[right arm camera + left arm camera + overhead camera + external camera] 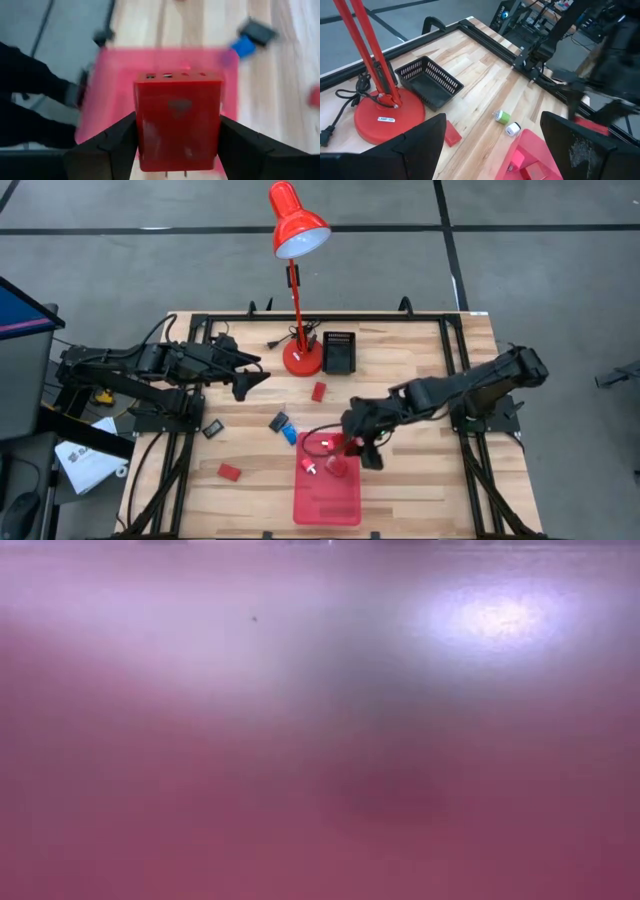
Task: Pick & Place Office items
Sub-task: Put the red charger adapter into the red bin, then put the green charger adapter into the red bin
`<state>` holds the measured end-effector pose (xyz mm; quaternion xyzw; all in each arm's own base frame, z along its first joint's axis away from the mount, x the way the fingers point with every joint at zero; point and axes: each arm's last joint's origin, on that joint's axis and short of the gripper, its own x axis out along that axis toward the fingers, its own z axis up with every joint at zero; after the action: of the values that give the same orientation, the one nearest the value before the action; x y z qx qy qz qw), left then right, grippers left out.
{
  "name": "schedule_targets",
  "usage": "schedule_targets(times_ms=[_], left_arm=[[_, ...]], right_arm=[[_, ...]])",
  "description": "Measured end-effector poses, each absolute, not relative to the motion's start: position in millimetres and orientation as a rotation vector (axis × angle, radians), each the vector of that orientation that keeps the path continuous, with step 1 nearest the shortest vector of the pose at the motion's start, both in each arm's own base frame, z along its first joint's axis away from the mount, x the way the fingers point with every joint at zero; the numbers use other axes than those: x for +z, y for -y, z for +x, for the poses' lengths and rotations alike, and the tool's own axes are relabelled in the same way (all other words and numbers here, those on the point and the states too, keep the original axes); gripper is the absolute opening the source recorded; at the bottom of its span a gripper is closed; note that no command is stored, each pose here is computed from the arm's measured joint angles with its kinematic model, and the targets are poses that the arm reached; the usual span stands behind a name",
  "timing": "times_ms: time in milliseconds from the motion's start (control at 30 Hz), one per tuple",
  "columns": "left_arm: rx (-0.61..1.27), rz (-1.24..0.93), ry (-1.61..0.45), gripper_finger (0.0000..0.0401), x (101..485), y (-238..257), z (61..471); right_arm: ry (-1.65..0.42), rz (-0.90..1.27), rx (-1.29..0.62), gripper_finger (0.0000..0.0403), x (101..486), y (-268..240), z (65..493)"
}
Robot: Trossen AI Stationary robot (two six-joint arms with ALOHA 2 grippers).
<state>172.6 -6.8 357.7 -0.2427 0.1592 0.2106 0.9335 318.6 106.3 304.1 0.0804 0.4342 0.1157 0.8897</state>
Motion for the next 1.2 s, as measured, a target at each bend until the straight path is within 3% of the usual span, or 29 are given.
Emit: schedule_targets(times_ms=[100,267,400,533,800,1033,1200], left_arm=[[0.42,-0.481,-0.332,0.032,357.7,7.0,172.6],[0.387,-0.478,-0.347,0.032,357.4,7.9,172.8],[0.343,-0.479,-0.368,0.032,356.9,9.2,172.9],[0.329,-0.466,-0.376,0.032,356.7,9.5,172.9],[0.317,-0.453,-0.39,0.032,356.5,9.5,169.9],[0.315,-0.459,-0.363,0.032,360.7,8.6,162.2],[0.332,-0.465,-0.346,0.032,362.2,7.8,159.9]], right_arm=[[-0.881,0.159,0.244,0.0224,306.3,-121.1,337.7],[-1.0,0.18,0.206,0.0211,271.9,-132.1,365.5],[-1.094,0.318,0.139,0.0231,248.0,-125.3,378.4],[-1.083,0.403,0.104,0.0255,247.3,-119.5,383.9],[-1.139,0.414,0.009,0.0259,248.5,-113.0,375.7],[-1.215,0.451,-0.351,0.026,264.8,-91.0,341.4],[-1.15,0.673,-0.674,0.026,272.9,-64.3,321.0]])
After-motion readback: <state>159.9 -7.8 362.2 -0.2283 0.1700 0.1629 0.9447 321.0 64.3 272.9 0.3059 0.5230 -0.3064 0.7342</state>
